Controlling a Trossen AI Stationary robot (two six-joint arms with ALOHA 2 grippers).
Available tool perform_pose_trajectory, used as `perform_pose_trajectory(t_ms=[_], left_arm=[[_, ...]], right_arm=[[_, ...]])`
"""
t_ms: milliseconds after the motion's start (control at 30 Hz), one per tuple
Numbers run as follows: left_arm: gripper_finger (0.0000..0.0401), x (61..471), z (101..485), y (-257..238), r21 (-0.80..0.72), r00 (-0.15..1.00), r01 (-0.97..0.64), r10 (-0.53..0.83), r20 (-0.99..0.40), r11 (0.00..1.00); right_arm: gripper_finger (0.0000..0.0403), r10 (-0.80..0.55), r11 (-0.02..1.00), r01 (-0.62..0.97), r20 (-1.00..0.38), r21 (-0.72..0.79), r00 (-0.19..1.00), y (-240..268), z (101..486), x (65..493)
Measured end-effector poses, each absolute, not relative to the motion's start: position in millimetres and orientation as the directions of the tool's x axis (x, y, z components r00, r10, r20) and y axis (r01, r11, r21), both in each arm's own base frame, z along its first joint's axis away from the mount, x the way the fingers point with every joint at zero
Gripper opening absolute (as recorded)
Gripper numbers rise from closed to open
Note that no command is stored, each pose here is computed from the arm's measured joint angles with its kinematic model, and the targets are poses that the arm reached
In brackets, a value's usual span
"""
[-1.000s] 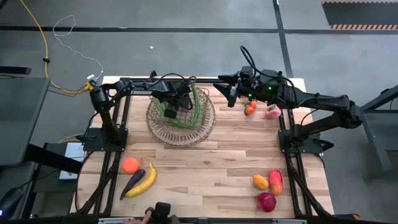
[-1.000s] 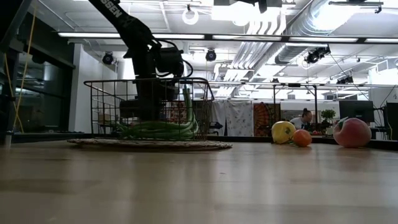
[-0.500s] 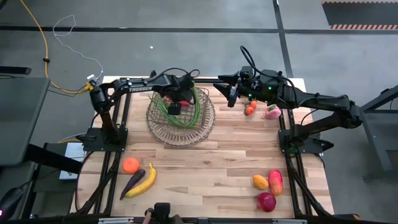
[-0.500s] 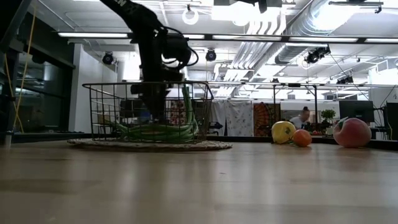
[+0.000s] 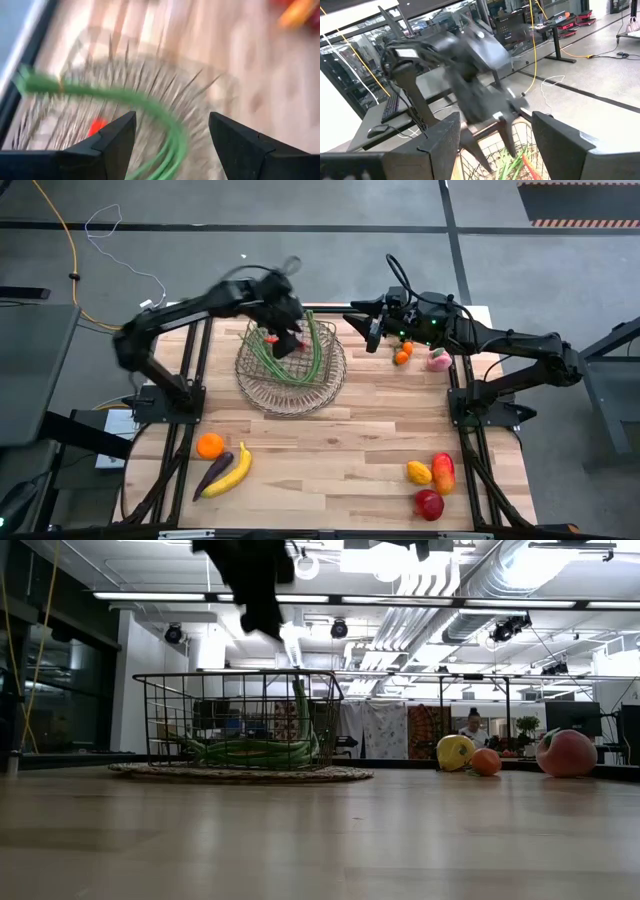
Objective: Build produce basket
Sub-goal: Put the oranges into the wire basket
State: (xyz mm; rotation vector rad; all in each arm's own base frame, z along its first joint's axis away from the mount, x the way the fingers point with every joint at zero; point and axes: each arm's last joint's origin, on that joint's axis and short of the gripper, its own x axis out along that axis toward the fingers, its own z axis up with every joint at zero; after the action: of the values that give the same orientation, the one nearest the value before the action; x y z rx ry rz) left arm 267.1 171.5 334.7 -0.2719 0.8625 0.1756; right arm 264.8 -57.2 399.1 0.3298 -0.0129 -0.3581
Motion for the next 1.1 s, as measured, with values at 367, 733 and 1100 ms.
perform_pose_trajectory(t_ms=[367, 733, 1100], left_arm=[[0.0238, 176, 383, 100, -0.181, 0.979, -0.198, 0.187, -0.078, 0.963], [0.0238, 115, 375, 66, -0.145, 0.912, -0.297, 0.325, 0.250, 0.944], [0.0239, 121, 371, 70, -0.155, 0.918, -0.301, 0.330, 0.222, 0.941]], right_arm=[[0.0236, -0.334, 0.888, 0.333, -0.053, 0.318, 0.941, -57, 398, 265], [0.0236, -0.333, 0.894, 0.334, -0.057, 0.299, 0.941, -57, 398, 265], [0.0236, -0.327, 0.894, 0.329, -0.059, 0.303, 0.943, -57, 398, 265]])
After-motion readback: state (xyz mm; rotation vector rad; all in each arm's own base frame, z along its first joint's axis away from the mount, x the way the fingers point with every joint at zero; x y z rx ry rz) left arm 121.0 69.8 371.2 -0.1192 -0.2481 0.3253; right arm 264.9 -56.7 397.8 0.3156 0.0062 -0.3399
